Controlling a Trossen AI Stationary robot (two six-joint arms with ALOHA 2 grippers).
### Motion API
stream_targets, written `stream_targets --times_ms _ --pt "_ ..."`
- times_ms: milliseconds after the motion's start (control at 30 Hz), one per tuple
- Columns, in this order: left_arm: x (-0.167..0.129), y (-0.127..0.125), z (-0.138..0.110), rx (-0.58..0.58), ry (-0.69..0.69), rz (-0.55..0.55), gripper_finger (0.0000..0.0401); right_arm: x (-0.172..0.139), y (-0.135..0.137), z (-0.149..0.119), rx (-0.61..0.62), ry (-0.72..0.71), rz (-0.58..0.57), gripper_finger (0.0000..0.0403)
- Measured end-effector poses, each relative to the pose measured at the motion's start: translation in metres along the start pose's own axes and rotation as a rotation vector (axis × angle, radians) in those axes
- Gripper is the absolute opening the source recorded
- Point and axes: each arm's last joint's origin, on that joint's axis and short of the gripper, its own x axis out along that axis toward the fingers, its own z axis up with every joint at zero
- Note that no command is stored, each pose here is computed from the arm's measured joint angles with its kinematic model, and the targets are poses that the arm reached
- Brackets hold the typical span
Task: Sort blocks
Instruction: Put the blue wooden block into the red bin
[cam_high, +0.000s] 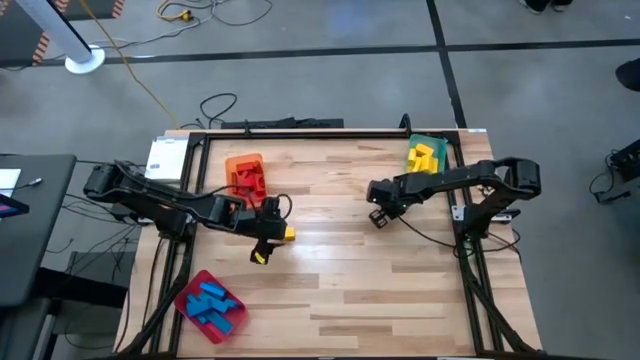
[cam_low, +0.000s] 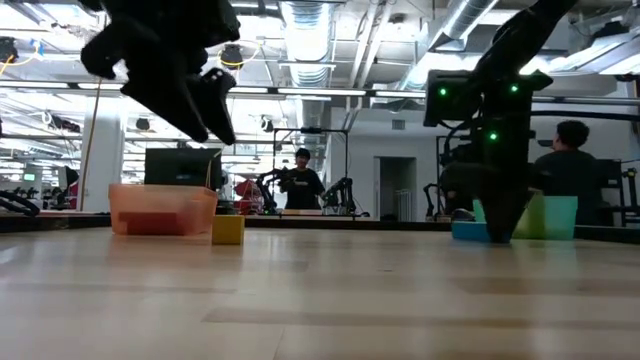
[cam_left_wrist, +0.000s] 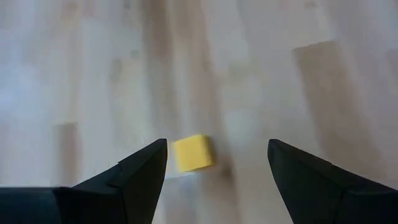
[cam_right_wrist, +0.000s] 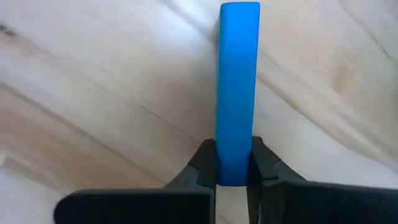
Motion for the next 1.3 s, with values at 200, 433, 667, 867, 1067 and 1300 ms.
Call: stream_targets --times_ms 200,433,667,867,1067,1300 --pt "-0.004 -0.015 0.003 0.159 -0.015 0.119 0.0274 -0.021 0.045 -0.009 -0.202 -0.055 0.175 0.0037" --pt "-0.017 -0.036 0.016 0.31 -0.15 0.199 0.0274 -0.057 0.101 -0.022 -0.415 -0.183 0.476 0.0058" --pt "-0.044 -0.07 0.034 0.526 -0.394 0.267 0.0274 -0.093 0.136 -0.032 -0.555 -0.283 0.722 0.0057" --pt "-0.04 -0.083 0.036 0.68 -0.412 0.293 0.0274 -0.119 0.153 -0.032 -0.626 -0.397 0.881 0.0057" --pt "-0.046 -0.078 0.05 0.468 -0.541 0.345 0.0274 -0.132 0.161 -0.033 -0.7 -0.475 0.921 0.0057" --pt "-0.048 -0.075 0.055 0.209 -0.627 0.269 0.0274 -0.139 0.165 -0.034 -0.753 -0.566 0.884 0.0057"
